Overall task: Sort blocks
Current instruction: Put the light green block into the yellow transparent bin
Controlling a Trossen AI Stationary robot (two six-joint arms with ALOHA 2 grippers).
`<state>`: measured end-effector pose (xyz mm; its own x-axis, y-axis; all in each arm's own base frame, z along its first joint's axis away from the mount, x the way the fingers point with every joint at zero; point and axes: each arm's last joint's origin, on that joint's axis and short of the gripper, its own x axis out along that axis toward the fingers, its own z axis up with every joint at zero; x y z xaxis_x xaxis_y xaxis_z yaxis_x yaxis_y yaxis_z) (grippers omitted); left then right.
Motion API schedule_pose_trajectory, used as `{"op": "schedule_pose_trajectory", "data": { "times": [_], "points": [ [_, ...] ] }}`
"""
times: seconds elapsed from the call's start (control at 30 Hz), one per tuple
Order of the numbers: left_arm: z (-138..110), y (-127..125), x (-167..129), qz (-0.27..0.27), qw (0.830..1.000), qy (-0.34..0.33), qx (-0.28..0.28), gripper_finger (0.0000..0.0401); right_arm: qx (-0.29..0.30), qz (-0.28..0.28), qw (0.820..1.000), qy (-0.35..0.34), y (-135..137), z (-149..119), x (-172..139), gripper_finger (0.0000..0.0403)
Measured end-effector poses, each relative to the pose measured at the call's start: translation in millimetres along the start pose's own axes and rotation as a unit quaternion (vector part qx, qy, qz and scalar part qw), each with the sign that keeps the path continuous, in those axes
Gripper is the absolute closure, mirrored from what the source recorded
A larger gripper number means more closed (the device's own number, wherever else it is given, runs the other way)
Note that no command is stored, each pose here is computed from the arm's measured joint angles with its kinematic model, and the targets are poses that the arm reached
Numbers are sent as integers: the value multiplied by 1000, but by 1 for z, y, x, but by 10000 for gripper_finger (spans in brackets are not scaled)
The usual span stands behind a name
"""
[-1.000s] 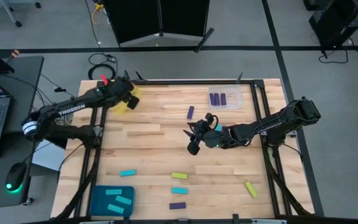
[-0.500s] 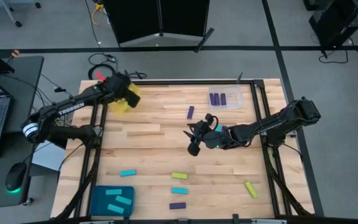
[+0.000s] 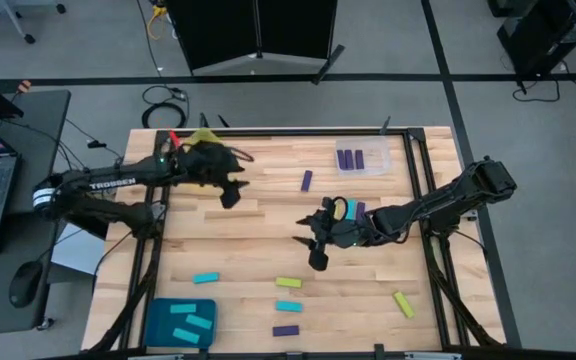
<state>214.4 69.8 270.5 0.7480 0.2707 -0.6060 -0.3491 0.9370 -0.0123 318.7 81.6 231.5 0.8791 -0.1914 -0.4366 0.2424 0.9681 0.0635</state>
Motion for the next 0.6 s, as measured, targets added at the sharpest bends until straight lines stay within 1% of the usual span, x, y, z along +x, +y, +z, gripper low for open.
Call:
{"op": "schedule_pose_trajectory", "data": {
  "times": [0.07, 0.13, 0.2, 0.27, 0.4, 0.5, 0.6],
  "points": [
    [4, -12, -2, -22, 999, -24, 7, 179, 5, 16, 1000, -3, 3, -1, 4, 179],
    [8, -22, -5, -43, 998, -50, 16, 179, 3, 30, 1000, 4, 8, -8, 12, 175],
    [9, -31, -9, -56, 996, -62, 24, 179, 0, 42, 999, 7, 15, -17, 21, 174],
    [9, -38, -13, -54, 996, -68, 30, 179, -6, 59, 998, 15, 25, -30, 30, 174],
    [5, -45, -19, -31, 997, -65, 32, 179, -19, 89, 995, 37, 42, -54, 44, 173],
    [3, -48, -21, -19, 998, -59, 28, 179, -30, 114, 990, 83, 57, -70, 51, 174],
    [2, -52, -21, -21, 998, -61, 28, 179, -39, 121, 984, 128, 72, -79, 58, 172]
  ]
}}
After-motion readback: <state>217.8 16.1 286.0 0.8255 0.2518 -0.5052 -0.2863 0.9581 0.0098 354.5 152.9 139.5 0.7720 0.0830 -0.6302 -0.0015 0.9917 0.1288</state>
